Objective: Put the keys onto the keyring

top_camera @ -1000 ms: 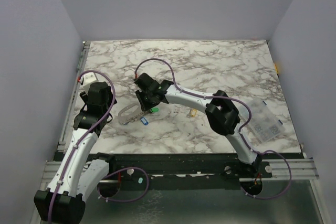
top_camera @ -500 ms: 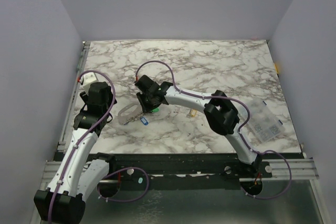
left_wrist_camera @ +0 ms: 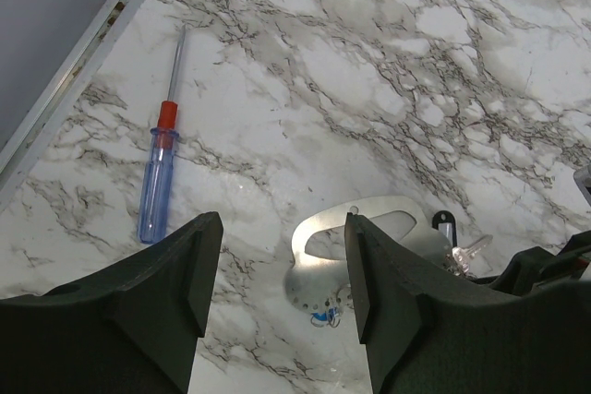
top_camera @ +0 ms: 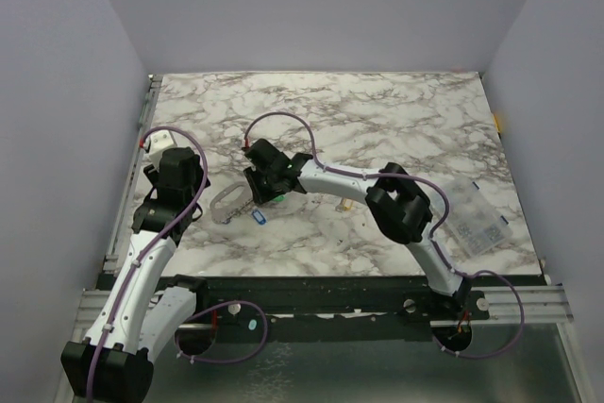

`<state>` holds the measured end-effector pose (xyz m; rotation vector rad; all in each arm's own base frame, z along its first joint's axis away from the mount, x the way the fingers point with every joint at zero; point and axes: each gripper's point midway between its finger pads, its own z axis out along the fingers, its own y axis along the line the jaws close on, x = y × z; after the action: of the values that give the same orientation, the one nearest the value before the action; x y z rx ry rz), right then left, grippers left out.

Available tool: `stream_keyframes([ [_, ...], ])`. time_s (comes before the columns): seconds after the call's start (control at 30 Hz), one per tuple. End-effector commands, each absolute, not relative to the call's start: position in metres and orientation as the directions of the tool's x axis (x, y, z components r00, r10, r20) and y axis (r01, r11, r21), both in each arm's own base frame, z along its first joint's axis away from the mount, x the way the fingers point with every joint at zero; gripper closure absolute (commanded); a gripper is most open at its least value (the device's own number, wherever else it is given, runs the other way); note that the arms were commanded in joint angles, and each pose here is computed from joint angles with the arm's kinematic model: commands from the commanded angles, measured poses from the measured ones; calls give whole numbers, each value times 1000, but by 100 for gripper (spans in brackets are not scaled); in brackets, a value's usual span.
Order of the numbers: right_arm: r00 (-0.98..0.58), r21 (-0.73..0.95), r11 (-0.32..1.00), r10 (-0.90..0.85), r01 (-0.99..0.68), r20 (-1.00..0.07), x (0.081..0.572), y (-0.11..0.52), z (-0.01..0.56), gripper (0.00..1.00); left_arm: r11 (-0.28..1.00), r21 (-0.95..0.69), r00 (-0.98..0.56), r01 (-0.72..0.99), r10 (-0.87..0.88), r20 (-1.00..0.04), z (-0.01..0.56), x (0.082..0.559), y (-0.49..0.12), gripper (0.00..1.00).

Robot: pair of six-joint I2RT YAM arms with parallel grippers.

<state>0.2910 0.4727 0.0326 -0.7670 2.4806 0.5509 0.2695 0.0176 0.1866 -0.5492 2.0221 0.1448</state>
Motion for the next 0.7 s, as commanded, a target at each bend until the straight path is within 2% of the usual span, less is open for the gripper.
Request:
stream_keyframes([
  [0.0,-662,212,741,-386,-637,-642,300,481,35,64,888,-105,-411,-448,-309,-858,183,267,20,39],
  [0.13,-657,227,713,-410,-664,-633,296,485,31,65,887,-103,-413,-449,-308,-857,182,267,20,39],
  [0.23,-626,289,636,-399,-715,-670,284,495,47,65,887,-100,-415,-451,-307,-857,182,267,21,39],
  [0.37,-540,369,443,-364,-817,-759,259,511,84,61,891,-99,-422,-444,-305,-854,181,268,19,39],
  [0.5,-429,398,158,-329,-903,-842,219,516,133,56,912,-97,-454,-398,-288,-843,179,270,12,36],
  [0.6,-346,337,82,-255,-938,-903,207,506,174,52,929,-114,-477,-351,-283,-832,176,272,2,33],
  [0.67,-291,277,98,-199,-956,-936,208,493,197,48,945,-141,-498,-294,-277,-822,174,275,-10,32],
])
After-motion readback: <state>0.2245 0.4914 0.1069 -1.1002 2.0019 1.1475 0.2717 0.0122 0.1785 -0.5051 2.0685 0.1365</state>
